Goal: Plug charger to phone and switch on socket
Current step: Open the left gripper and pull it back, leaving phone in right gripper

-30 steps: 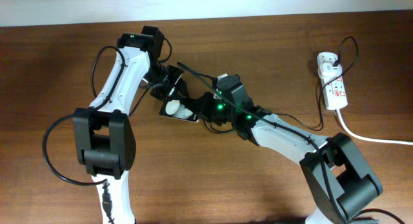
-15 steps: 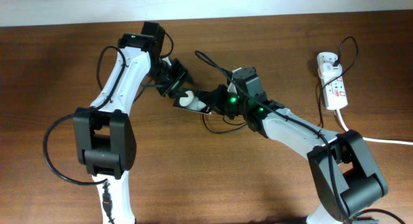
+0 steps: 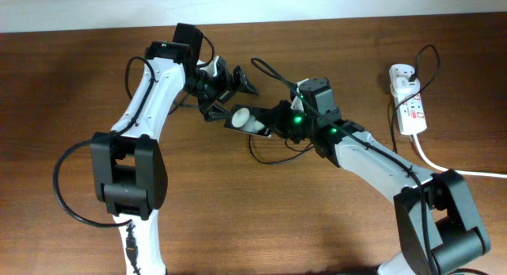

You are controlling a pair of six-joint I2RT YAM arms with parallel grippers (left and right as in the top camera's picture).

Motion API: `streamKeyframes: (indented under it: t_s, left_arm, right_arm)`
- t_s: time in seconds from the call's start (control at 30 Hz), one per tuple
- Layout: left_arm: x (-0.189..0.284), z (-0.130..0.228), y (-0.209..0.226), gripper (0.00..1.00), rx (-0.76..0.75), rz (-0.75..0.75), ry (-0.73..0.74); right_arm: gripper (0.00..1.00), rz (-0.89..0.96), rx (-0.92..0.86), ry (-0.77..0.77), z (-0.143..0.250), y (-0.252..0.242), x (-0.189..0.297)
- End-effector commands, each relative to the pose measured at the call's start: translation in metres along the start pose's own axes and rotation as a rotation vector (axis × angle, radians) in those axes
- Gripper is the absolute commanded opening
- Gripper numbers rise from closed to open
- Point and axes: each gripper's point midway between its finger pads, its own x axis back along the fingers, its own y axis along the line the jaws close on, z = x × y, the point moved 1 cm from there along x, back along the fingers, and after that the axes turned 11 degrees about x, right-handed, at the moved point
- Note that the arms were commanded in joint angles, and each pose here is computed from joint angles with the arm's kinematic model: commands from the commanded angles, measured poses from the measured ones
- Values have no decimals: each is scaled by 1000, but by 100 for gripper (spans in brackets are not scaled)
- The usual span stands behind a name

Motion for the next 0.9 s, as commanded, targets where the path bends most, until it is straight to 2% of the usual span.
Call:
streamKeyframes:
  t_s: [0.0, 0.07, 0.17, 0.4, 0.67, 0.87]
  left_arm:
    - [2, 7, -12, 100, -137, 77, 43]
    - [2, 8, -13, 100, -146, 88, 51]
    - [5, 17, -29, 99, -257, 189, 94]
    - [9, 22, -43, 99, -288, 279, 127]
    - [36, 18, -49, 100, -258, 422, 165]
    - [55, 12, -43, 100, -206, 430, 139]
  right_arm:
    - [4, -52, 39, -27, -12, 21, 13]
    - [4, -55, 43, -31, -12, 24, 15]
    - [4, -70, 61, -61, -20, 31, 27]
    - [4, -67, 61, -121, -37, 34, 57]
    - [4, -40, 80, -189, -52, 31, 92]
    - [4, -22, 123, -249, -57, 39, 117]
